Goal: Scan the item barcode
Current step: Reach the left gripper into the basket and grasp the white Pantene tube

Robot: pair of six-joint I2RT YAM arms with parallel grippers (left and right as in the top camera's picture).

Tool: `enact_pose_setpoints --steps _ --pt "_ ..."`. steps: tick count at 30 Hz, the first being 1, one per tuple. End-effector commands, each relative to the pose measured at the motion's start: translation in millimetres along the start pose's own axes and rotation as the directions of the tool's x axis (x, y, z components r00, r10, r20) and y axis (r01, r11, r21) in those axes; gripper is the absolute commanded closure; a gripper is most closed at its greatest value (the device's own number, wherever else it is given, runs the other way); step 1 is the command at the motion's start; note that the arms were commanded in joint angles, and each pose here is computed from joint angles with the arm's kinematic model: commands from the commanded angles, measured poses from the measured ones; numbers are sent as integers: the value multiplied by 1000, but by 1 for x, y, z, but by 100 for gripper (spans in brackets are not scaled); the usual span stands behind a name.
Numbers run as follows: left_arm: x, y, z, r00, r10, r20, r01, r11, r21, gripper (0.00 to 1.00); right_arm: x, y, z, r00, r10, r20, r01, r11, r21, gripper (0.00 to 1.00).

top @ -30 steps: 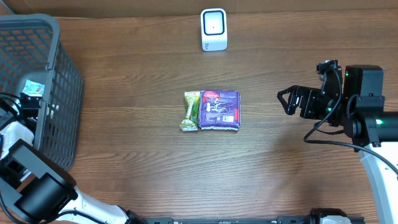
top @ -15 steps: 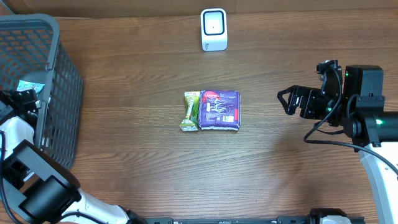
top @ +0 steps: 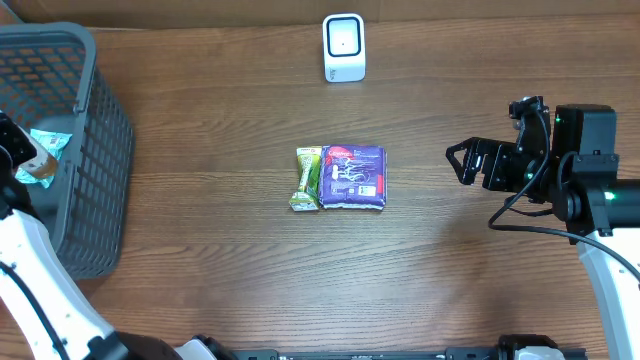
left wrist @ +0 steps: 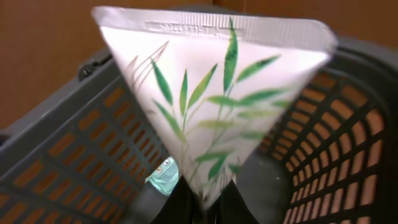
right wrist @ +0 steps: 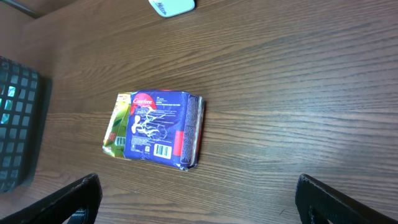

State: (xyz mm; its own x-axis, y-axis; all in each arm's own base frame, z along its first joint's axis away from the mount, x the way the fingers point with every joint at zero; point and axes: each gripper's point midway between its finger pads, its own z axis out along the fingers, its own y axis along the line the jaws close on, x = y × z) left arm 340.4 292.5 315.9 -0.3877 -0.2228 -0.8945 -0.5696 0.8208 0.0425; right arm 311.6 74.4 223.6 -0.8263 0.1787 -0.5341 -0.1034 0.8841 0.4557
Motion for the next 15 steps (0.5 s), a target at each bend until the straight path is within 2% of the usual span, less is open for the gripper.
enact_pose_setpoints --steps 1,7,10,12,13,14,15 --pt "-43 -7 -43 988 -62 143 59 998 20 96 -6 3 -4 1000 -17 21 17 1000 -1 0" --pt "-74 -16 -100 960 -42 275 36 999 25 96 -6 3 -4 1000 -17 21 17 1000 -1 0" --pt "-66 -9 -98 969 -50 244 56 998 -17 96 -6 3 -4 1000 -17 21 17 1000 -1 0" --pt "-47 6 -84 977 -125 174 141 986 -84 45 -6 3 -4 1000 -17 20 17 1000 0 0" --pt "-39 9 -76 980 -141 143 156 982 -102 24 -6 3 -4 1000 -17 19 17 1000 0 0" --pt "-27 11 -63 983 -157 95 168 979 -118 8 -5 3 -4 1000 -16 17 16 1000 0 0" --pt "-15 12 -48 985 -164 47 168 978 -122 0 -5 3 -4 1000 -15 16 15 1000 0 0"
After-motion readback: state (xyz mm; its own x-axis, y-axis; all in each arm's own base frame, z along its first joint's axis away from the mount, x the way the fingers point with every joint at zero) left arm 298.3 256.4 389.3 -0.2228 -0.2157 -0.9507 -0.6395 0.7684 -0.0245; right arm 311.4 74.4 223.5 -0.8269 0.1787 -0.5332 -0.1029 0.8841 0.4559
